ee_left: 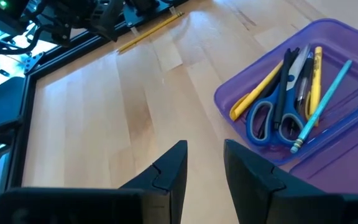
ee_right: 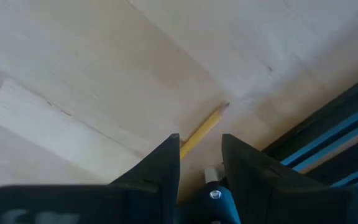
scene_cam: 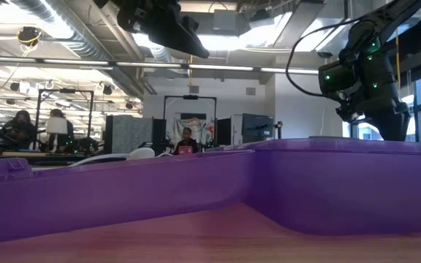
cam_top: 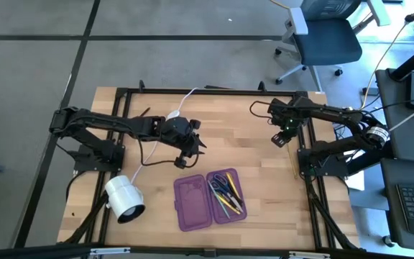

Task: Pick & place school supplies into a supply box
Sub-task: Put the yellow pencil into the purple supply box

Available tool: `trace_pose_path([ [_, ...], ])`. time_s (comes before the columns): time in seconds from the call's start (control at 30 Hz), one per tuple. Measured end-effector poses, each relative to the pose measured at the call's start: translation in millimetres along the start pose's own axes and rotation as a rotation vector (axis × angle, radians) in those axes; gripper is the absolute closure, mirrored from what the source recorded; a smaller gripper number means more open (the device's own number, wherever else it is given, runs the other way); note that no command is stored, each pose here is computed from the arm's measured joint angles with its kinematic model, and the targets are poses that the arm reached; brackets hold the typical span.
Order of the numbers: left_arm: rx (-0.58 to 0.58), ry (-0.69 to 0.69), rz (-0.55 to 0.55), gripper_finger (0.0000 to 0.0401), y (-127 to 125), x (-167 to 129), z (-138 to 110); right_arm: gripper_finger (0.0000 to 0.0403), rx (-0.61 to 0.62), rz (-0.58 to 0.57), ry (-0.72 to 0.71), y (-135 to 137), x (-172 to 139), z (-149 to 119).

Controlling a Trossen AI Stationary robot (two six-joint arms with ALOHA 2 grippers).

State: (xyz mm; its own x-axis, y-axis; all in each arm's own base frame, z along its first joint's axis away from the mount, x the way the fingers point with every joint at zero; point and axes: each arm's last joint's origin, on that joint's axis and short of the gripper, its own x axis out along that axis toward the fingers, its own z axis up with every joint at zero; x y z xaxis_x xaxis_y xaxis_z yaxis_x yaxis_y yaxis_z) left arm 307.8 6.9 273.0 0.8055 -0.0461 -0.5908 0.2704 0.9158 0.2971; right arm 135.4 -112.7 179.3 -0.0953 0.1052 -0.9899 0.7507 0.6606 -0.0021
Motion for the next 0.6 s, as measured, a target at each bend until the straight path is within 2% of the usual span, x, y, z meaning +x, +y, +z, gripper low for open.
trace_pose_path([
  [0.2,-0.004,0.002,0.004,0.0303,2,0,-1,0.0279,-0.021,-0.002,0.016,0,4,0],
  [0.6,-0.004,0.001,0.003,0.0303,2,0,-1,0.0279,0.004,-0.026,0.167,1,28,12],
])
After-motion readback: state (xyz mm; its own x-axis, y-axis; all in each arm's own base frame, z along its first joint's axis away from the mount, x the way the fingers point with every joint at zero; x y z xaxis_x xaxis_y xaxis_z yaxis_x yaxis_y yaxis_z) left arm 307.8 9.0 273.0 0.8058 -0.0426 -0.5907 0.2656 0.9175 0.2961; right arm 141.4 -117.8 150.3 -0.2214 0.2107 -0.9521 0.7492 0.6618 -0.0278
